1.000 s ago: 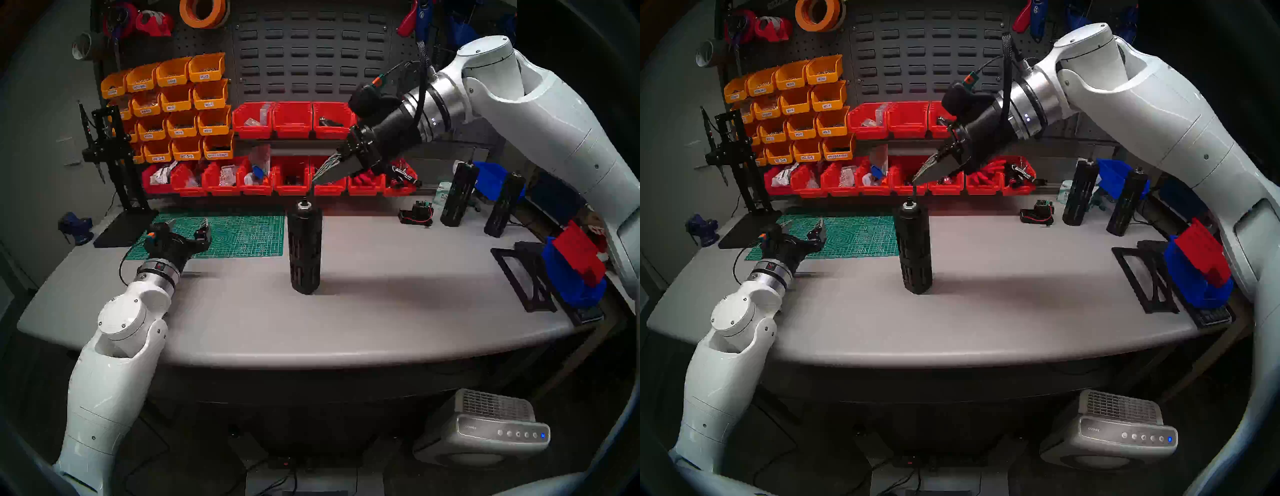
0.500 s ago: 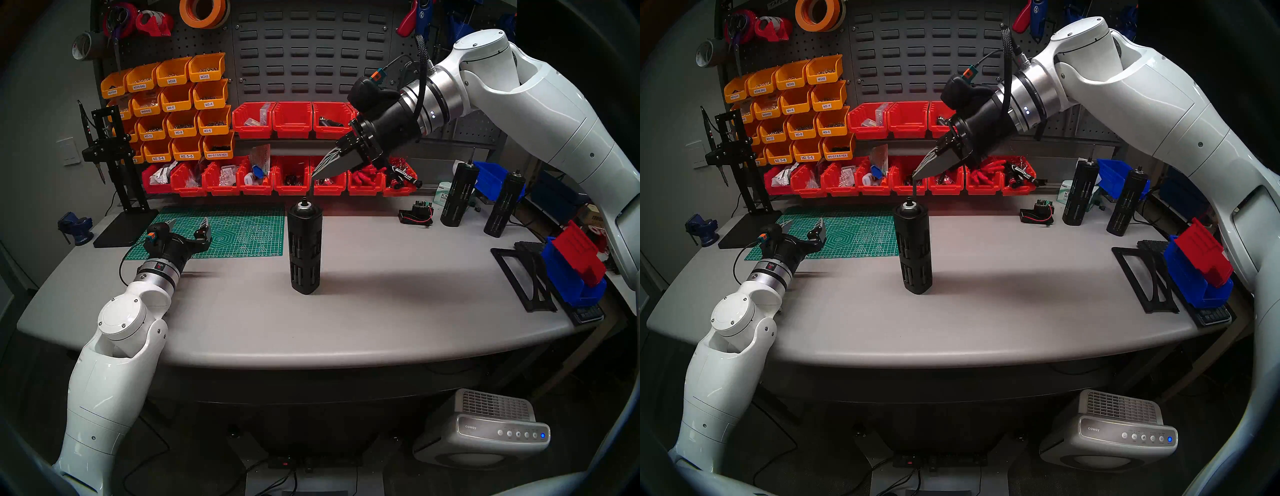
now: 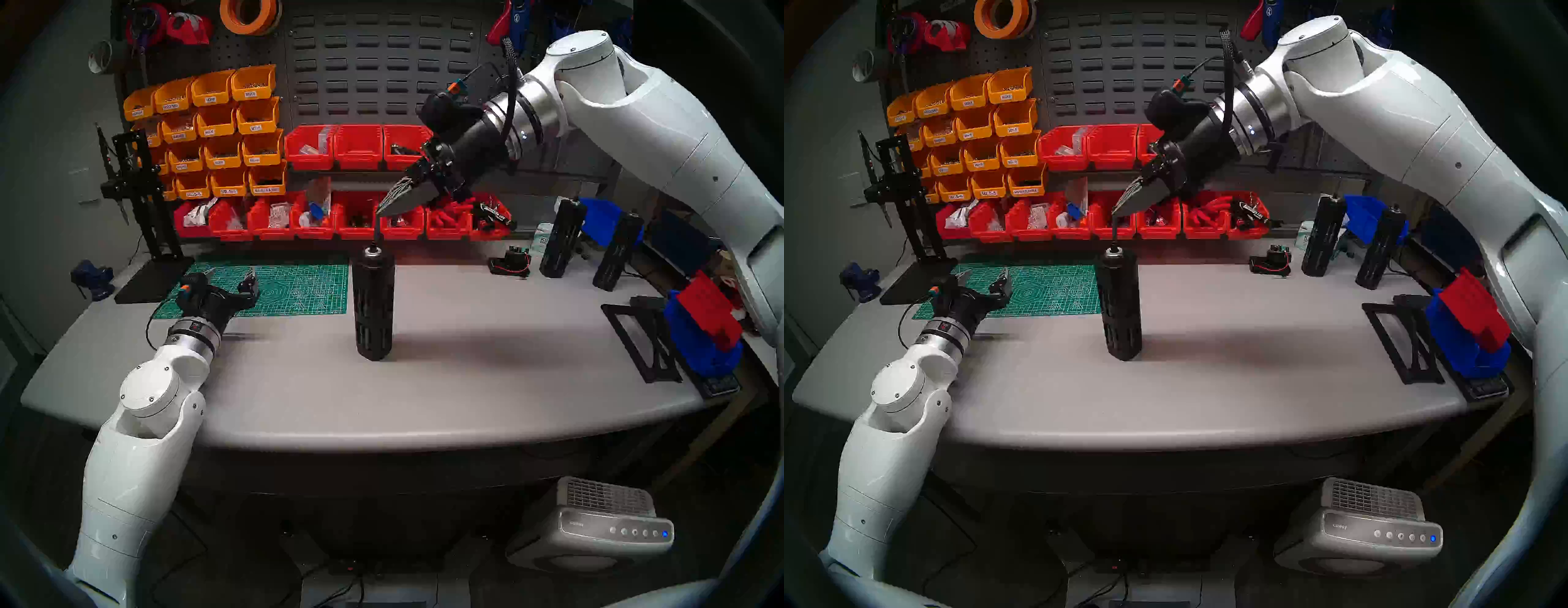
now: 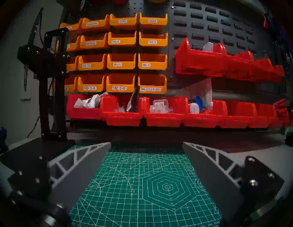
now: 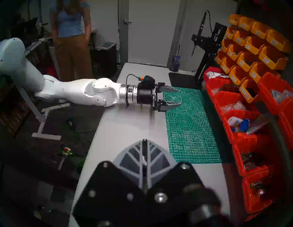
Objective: Pick a screwdriver bit and insert it into the screwdriver
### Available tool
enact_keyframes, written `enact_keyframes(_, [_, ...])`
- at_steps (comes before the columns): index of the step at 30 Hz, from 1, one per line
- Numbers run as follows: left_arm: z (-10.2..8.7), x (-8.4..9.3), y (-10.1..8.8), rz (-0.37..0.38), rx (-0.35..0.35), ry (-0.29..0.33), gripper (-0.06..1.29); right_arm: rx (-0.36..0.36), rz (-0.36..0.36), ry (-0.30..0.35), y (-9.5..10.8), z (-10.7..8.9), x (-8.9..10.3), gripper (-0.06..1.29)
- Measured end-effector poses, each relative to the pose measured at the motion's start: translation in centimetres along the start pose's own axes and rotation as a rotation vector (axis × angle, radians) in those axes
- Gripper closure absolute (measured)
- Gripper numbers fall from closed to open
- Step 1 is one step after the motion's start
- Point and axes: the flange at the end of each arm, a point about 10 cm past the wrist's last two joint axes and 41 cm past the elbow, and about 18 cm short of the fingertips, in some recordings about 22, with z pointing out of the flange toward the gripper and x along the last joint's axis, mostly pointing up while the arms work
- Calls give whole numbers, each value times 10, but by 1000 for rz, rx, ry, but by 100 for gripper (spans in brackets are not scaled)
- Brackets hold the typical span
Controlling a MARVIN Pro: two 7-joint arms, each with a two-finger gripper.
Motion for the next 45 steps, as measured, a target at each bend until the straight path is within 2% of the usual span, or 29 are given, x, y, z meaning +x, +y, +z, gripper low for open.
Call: enact_keyframes(45, [0, 0, 0, 0, 0, 1, 0, 36, -7, -6, 13, 3, -4, 126])
